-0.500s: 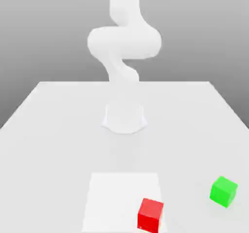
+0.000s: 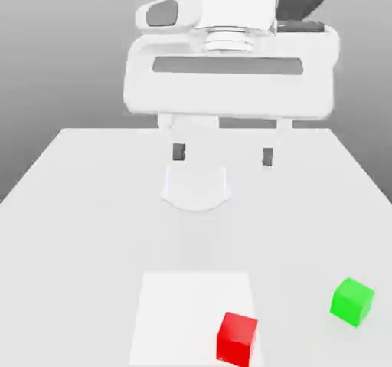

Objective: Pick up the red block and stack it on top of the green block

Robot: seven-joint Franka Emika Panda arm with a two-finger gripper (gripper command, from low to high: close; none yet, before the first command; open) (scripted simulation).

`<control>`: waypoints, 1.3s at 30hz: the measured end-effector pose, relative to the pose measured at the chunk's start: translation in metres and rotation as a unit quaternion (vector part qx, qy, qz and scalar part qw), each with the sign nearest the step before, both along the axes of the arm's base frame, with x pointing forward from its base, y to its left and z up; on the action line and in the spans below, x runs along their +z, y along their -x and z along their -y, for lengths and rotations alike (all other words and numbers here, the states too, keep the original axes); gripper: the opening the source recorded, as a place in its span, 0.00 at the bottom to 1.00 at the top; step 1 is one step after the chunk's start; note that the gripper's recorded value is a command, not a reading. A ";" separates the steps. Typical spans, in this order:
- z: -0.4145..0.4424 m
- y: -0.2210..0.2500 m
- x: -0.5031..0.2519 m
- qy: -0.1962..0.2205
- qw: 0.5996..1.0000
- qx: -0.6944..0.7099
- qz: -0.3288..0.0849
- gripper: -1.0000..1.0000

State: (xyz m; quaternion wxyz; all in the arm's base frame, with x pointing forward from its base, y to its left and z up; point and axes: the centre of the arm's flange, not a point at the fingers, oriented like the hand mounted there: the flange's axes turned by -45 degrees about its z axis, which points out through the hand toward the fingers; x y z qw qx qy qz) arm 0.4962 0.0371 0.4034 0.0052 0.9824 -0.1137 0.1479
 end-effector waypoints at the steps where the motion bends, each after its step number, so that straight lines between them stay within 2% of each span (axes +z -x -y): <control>1: -0.002 -0.002 -0.019 -0.003 1.000 -0.006 -0.014 0.50; 9: -0.021 0.014 -0.169 -0.026 0.991 -0.050 -0.125 0.50; 14: -0.024 0.019 -0.240 -0.031 0.987 -0.058 -0.144 0.50; 15: -0.024 0.020 -0.251 -0.031 0.987 -0.058 -0.144 0.00; 22: -0.025 0.020 -0.254 -0.031 0.987 -0.058 -0.144 0.00; 27: -0.030 0.021 -0.199 -0.030 0.988 -0.050 -0.145 0.00; 31: -0.128 0.050 -0.176 -0.013 0.985 0.085 -0.148 0.00; 34: -0.203 0.090 -0.164 0.005 0.969 0.198 -0.148 0.00; 39: -0.232 0.108 -0.213 0.014 0.959 0.242 -0.147 0.00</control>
